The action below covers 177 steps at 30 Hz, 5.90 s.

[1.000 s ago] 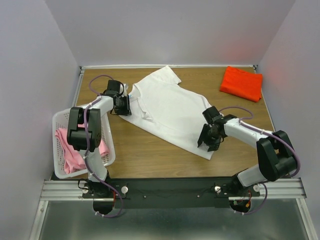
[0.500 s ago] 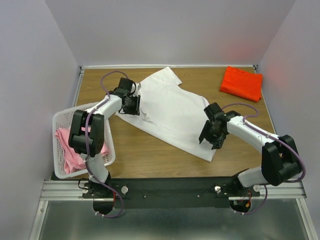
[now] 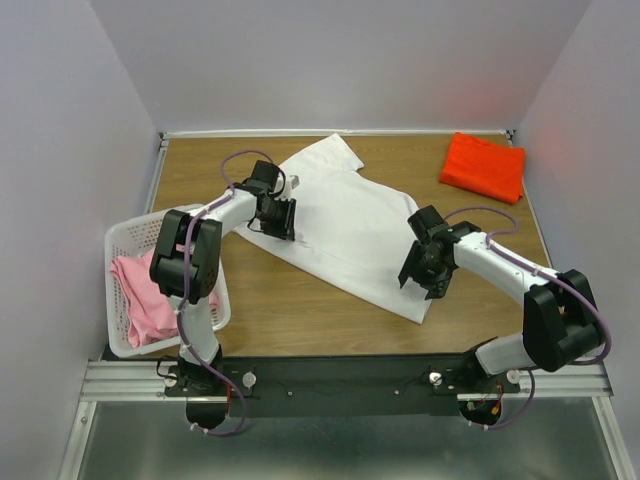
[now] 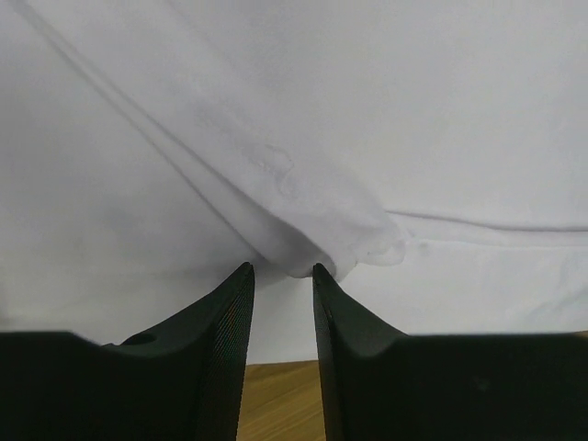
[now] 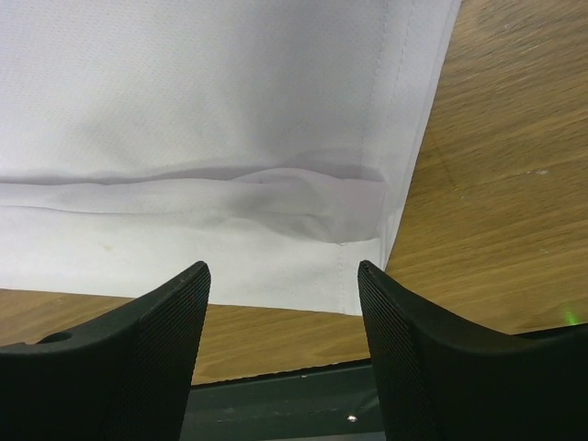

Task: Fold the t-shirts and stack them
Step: Fold the tshirt

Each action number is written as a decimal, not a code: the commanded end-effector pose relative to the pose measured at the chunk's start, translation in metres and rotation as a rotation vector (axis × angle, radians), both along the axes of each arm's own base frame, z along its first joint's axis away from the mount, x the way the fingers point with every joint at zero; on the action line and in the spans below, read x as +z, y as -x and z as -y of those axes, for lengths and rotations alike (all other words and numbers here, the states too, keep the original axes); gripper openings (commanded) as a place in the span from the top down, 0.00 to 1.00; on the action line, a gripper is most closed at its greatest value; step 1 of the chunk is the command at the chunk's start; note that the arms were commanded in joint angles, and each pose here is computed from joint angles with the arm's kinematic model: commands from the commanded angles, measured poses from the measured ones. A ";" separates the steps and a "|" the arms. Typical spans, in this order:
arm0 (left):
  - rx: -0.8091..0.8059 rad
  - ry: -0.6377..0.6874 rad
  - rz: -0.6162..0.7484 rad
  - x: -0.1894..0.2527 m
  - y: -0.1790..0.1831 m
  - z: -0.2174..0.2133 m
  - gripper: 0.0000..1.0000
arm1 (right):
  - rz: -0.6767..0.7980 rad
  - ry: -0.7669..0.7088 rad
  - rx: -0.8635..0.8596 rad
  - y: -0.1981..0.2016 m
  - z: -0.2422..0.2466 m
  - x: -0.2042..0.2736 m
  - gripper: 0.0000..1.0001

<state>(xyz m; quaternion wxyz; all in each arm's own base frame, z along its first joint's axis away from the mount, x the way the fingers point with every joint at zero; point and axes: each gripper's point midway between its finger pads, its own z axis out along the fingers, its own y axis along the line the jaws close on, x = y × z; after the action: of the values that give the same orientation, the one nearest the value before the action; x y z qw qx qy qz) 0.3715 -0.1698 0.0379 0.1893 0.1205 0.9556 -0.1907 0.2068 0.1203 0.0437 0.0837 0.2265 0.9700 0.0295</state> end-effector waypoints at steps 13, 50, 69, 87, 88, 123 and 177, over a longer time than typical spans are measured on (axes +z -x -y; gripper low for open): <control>-0.160 0.113 0.042 0.021 -0.028 0.071 0.60 | 0.009 0.033 -0.049 0.005 0.008 0.004 0.27; 0.088 0.204 0.066 -0.008 -0.088 -0.017 0.62 | 0.105 0.219 0.074 -0.081 0.010 -0.027 0.18; 0.153 0.011 -0.084 -0.040 0.022 -0.059 0.63 | -0.057 0.147 0.032 0.004 0.024 -0.046 0.19; 0.150 0.144 0.135 0.069 -0.047 -0.037 0.63 | 0.137 0.211 -0.036 -0.050 0.037 0.017 0.18; 0.150 0.149 0.151 0.073 -0.055 -0.035 0.63 | 0.151 0.213 -0.059 -0.060 0.042 0.022 0.18; 0.100 0.058 0.217 0.043 -0.119 -0.002 0.65 | 0.128 0.112 -0.157 -0.123 0.104 -0.030 0.49; 0.132 0.121 -0.087 -0.017 0.103 -0.009 0.70 | 0.150 0.257 -0.072 -0.233 0.171 -0.027 0.96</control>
<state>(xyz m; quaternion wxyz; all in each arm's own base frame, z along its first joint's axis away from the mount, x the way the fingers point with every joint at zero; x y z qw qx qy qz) 0.3052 -0.1595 0.0272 0.2179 0.0535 0.9468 -0.2307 0.4364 -0.0373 0.0219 0.1962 0.2544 0.9454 -0.0549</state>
